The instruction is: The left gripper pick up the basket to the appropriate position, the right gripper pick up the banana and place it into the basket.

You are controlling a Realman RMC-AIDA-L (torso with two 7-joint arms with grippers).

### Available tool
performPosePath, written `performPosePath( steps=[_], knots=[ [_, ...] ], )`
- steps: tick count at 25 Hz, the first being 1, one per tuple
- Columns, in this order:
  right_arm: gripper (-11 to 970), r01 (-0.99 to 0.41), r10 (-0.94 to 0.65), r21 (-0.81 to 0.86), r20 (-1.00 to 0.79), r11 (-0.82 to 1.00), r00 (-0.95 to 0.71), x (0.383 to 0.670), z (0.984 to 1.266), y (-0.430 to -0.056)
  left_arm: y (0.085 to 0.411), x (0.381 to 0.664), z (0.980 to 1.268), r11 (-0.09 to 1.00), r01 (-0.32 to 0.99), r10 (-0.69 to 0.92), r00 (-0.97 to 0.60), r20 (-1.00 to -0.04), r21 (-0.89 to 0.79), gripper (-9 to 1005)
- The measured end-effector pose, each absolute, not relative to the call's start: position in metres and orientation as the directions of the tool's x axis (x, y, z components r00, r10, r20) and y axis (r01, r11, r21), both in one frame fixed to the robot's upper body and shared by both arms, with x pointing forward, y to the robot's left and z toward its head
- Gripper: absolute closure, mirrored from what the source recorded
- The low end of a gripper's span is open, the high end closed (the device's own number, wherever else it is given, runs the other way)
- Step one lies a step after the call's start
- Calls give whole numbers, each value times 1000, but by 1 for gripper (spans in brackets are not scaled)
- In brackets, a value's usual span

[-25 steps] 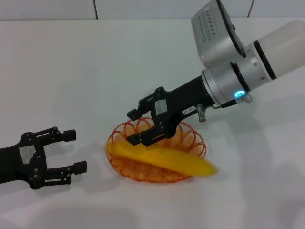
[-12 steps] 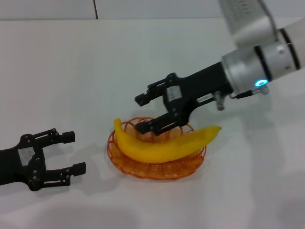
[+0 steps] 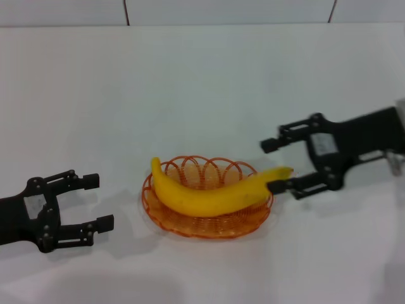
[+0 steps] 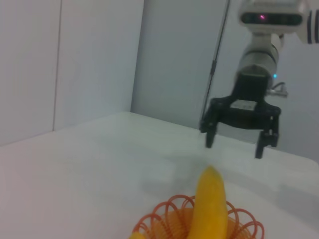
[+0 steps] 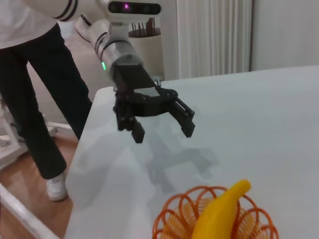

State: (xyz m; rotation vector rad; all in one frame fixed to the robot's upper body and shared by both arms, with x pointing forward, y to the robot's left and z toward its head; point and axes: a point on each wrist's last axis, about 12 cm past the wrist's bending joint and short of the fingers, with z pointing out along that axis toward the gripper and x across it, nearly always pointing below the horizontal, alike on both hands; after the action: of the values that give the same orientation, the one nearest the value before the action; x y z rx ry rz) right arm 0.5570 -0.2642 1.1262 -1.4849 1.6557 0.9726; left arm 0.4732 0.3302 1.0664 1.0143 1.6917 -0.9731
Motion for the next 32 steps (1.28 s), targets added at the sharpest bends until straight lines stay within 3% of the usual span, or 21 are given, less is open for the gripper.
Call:
performPosePath(
  steps=[10, 18, 32],
  knots=[
    [225, -980, -460, -29, -885, 196, -66, 522, 1098, -331, 329, 473, 1065, 332, 928, 233, -251, -940, -166, 115],
    [224, -970, -487, -10, -866, 244, -114, 513, 1067, -334, 328, 474, 1065, 326, 933, 236, -236, -943, -152, 116],
    [224, -970, -484, 22, -864, 244, -141, 513, 1066, -332, 325, 473, 1060, 316, 940, 266, -219, -939, -129, 116]
  ],
)
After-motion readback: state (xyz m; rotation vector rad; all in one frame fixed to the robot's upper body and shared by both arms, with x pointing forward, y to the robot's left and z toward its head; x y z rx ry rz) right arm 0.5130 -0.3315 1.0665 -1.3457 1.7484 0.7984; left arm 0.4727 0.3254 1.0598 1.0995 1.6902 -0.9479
